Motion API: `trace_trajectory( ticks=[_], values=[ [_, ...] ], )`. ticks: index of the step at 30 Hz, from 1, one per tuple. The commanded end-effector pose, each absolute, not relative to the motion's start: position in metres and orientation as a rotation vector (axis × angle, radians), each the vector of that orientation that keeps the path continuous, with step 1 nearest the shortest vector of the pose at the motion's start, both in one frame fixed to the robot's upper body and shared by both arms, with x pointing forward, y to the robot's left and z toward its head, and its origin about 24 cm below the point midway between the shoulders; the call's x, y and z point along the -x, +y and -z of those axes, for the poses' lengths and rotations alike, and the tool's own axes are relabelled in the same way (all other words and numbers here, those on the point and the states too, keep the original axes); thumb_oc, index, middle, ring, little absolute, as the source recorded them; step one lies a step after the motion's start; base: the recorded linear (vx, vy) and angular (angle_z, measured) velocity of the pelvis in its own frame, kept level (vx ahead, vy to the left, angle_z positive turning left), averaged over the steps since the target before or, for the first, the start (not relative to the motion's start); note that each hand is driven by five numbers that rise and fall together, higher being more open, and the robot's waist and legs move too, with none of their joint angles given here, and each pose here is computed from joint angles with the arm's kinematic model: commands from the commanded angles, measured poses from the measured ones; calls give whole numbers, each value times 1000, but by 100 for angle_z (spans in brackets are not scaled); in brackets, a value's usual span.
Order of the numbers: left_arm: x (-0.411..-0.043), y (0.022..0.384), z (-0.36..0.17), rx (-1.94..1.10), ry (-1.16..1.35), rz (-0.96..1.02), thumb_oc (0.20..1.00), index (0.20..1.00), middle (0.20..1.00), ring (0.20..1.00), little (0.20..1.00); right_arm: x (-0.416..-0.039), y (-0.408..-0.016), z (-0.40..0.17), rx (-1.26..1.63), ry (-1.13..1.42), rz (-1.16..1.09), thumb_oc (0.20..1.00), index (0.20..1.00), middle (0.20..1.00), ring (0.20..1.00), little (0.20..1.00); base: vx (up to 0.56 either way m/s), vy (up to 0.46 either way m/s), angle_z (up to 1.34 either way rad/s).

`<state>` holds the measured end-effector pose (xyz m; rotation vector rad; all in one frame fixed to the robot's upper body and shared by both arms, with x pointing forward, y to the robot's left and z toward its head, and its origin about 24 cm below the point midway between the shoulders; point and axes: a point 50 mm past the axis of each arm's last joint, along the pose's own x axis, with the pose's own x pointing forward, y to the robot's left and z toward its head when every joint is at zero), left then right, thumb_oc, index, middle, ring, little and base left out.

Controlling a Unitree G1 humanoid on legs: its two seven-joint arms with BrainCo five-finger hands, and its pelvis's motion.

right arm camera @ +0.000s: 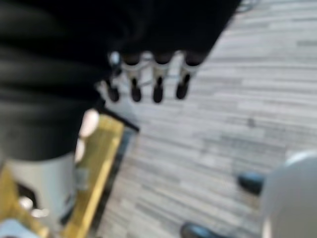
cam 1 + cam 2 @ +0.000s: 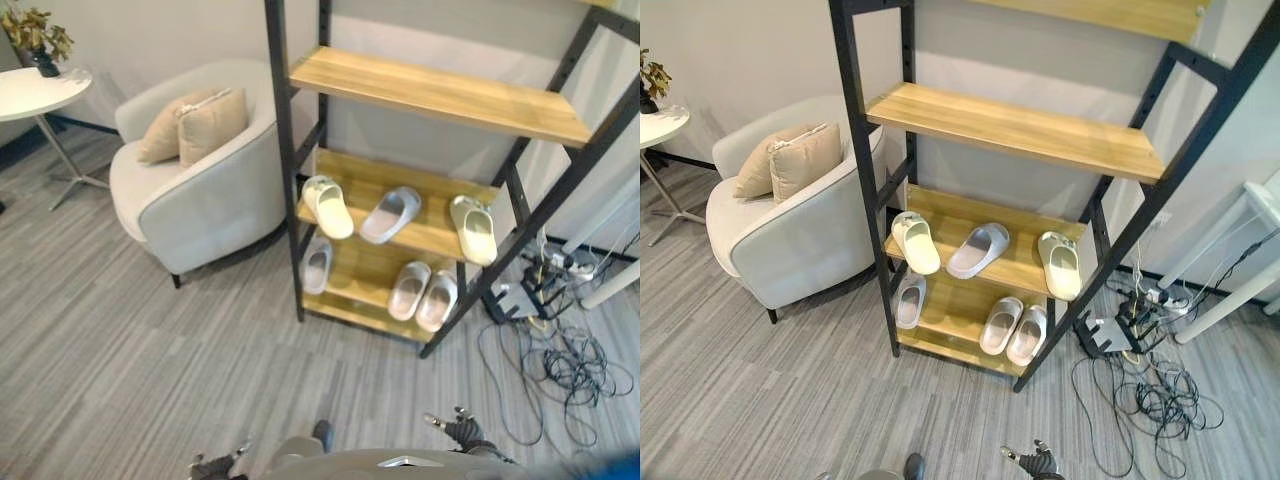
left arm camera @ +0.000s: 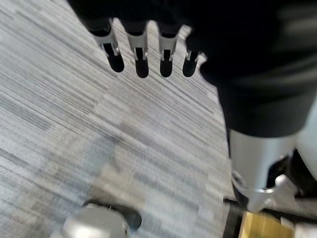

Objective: Arrange the slippers neatly on the shoe rack.

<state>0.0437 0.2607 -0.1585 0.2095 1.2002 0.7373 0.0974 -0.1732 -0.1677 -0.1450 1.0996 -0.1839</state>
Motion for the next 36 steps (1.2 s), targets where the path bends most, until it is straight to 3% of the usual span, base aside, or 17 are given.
trace_trajectory(
  ticks=[1,11,17,18,19,20,22,25,32,36],
  values=[
    [-56,253,159,-217,1184,-720,1000,1000,1000,1000,1000,-110,-178,162,100,1023,234,1000,1000,1000,1000,1000,210,288,12],
    [-100,244,153,-237,1074,-663,1000,1000,1000,1000,1000,-123,-177,159,121,993,177,1000,1000,1000,1000,1000,265,79,47],
    [-96,239,155,-225,1082,-654,1000,1000,1000,1000,1000,-125,-186,158,201,993,166,1000,1000,1000,1000,1000,182,-123,72],
    [-103,268,147,-258,1119,-637,1000,1000,1000,1000,1000,-194,-314,96,188,912,353,1000,1000,1000,1000,1000,235,-234,50],
    [-90,262,151,-296,1135,-620,1000,1000,1000,1000,1000,-128,-268,142,208,1055,236,1000,1000,1000,1000,1000,233,-285,44],
    [-83,259,153,-302,1136,-619,1000,1000,1000,1000,1000,-143,-249,142,199,1010,206,1000,1000,1000,1000,1000,85,-225,36],
    [-72,255,156,-316,1154,-604,1000,1000,1000,1000,1000,-146,-249,141,195,1003,224,1000,1000,1000,1000,1000,34,-202,7],
    [-64,256,157,-308,1158,-622,1000,1000,1000,1000,1000,-142,-272,135,226,995,291,1000,1000,1000,1000,1000,-8,-269,23],
    [-81,262,153,-211,1108,-679,1000,1000,1000,1000,1000,-161,-268,122,183,874,241,1000,1000,1000,1000,1000,-52,-241,2],
    [-99,268,146,-56,1007,-814,1000,1000,1000,1000,1000,-147,-206,110,144,727,171,1000,1000,1000,1000,1000,-69,-138,12]
  ],
)
